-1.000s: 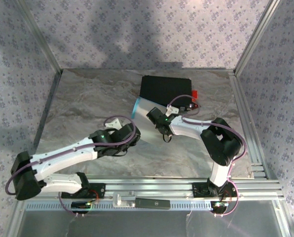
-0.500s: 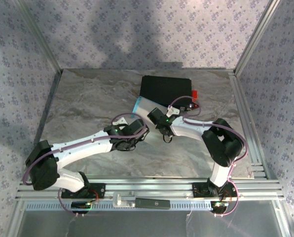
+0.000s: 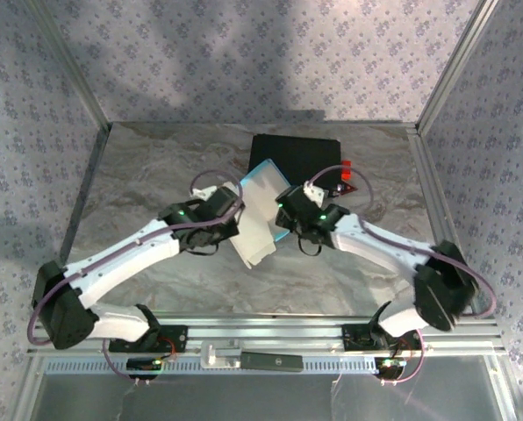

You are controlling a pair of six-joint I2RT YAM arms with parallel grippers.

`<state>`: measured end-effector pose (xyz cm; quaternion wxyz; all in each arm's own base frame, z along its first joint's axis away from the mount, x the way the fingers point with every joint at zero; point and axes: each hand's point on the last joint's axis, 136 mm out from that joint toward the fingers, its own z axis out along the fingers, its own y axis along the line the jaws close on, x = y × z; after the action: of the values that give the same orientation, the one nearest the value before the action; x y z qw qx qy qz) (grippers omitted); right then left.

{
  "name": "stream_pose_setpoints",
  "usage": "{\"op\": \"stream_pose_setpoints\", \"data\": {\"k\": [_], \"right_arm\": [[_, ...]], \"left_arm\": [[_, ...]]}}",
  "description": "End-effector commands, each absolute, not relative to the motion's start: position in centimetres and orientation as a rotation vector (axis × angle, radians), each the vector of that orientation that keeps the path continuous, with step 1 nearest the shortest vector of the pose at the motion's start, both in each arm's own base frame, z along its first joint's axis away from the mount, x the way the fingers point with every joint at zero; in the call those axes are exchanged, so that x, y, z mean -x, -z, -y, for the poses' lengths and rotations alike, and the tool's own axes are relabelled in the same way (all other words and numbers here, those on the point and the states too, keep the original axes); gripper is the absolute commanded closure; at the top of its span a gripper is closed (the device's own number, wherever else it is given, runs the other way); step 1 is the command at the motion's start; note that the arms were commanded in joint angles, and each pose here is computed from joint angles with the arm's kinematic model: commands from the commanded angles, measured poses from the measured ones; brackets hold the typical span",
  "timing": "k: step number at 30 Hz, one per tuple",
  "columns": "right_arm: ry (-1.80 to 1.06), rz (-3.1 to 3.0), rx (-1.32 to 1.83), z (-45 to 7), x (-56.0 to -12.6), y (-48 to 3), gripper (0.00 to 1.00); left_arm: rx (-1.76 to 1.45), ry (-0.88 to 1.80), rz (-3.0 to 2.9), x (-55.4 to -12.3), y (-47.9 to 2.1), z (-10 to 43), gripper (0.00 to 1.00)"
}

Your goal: Fold the paper box

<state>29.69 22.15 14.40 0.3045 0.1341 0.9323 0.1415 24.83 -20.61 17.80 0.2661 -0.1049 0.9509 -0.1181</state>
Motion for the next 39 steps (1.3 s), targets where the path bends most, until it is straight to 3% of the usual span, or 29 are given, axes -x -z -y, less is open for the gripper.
{"op": "stream_pose_setpoints", "data": {"k": [1,7,12,20,22,26,27,33,39], "right_arm": [[-0.497,-2.487,-0.191,-22.2,-28.8,-17.0,0.34],[-0.731,-2.371,-0.066,-20.5,-28.9,-21.2,0.35],[-1.013,-2.289,-0.065,-19.5,-28.1,-23.4,0.34],[-0.967,-2.415,-0.577,-18.7,-26.7,-17.4,0.29],[-0.988,-2.383,-0.682,-19.6,-26.2,-16.8,0.23],[-0.774,-2.279,-1.086,-16.5,-24.3,-15.3,0.09],[-0.785,-2.229,-1.109,-16.4,-24.4,-15.6,0.01],[-0.884,-2.178,-1.311,-16.3,-24.2,-16.7,0.01],[-0.771,-2.168,-1.069,-13.9,-26.3,-20.2,0.08]], "left_arm": [[-0.217,0.322,-2.611,-23.7,-20.3,20.4,1.00],[-0.713,0.136,-2.586,-24.9,-22.6,20.3,1.00],[-0.899,-0.146,-2.569,-27.6,-23.1,19.7,1.00],[-0.729,0.045,-2.560,-30.6,-23.8,24.6,1.00],[-0.682,0.081,-2.545,-30.8,-23.7,25.6,1.00],[-0.601,0.100,-2.555,-30.8,-23.3,26.4,1.00],[-0.594,0.111,-2.558,-30.7,-23.2,26.5,1.00],[-0.660,0.000,-2.547,-30.5,-23.2,26.3,1.00],[-0.946,-0.100,-2.476,-30.0,-24.0,26.1,1.00]]}}
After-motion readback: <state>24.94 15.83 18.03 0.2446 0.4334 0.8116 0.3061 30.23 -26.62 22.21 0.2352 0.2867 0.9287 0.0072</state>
